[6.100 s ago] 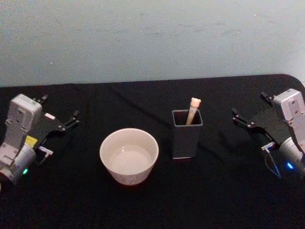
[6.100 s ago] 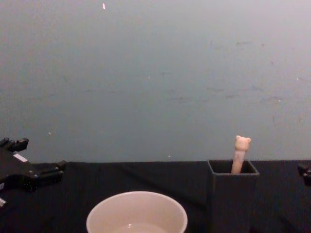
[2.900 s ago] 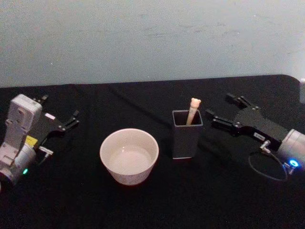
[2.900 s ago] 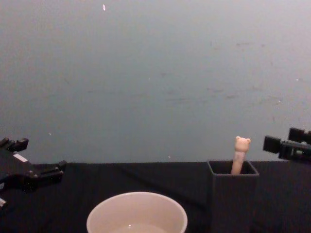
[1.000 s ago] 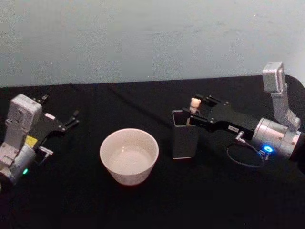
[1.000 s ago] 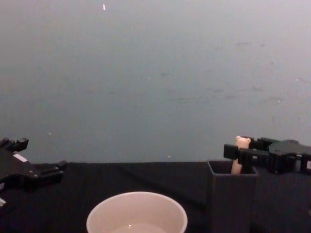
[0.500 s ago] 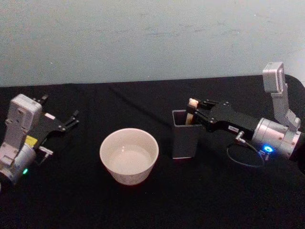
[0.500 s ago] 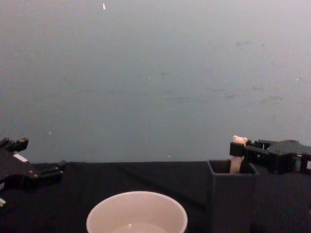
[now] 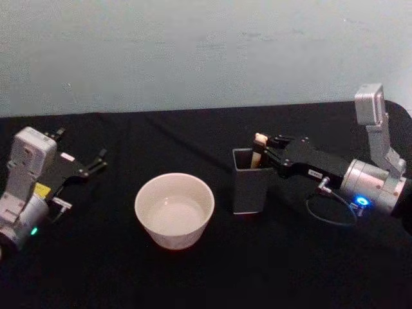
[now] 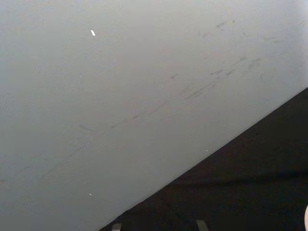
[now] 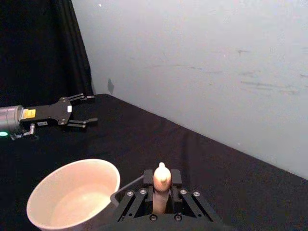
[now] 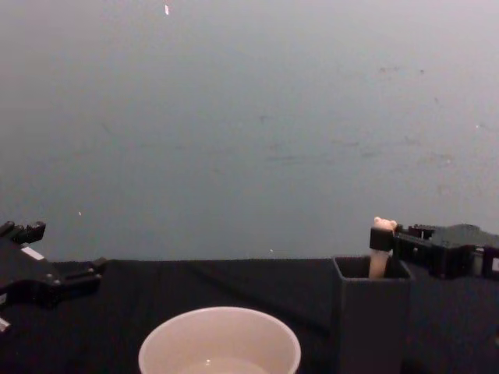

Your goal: Pick up the stirring spoon with one hand, stir inside the cup, then place it back in its original position.

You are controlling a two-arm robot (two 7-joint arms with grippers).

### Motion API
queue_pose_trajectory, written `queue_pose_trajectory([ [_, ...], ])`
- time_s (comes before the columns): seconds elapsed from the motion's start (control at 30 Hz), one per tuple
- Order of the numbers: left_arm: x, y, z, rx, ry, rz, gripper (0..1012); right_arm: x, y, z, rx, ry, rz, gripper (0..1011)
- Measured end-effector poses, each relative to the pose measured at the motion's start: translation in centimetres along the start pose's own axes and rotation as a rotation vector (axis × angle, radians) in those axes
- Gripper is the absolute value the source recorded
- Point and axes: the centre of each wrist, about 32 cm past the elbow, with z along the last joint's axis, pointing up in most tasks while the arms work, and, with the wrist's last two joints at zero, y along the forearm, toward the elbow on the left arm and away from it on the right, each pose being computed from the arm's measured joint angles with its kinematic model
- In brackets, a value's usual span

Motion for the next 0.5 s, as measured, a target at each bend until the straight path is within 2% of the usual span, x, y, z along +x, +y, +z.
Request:
queue_pose_trajectory([
  [0.2, 0.0, 0.0, 0.0, 0.0, 0.0, 0.0, 1001, -0.4, -0.1, 0.7, 0.023, -0.023, 0.0, 205],
  [0.5, 0.0, 0.0, 0.0, 0.0, 0.0, 0.0, 1001, -1.1, -0.7, 2.9, 0.093, -0.088, 0.009, 205],
])
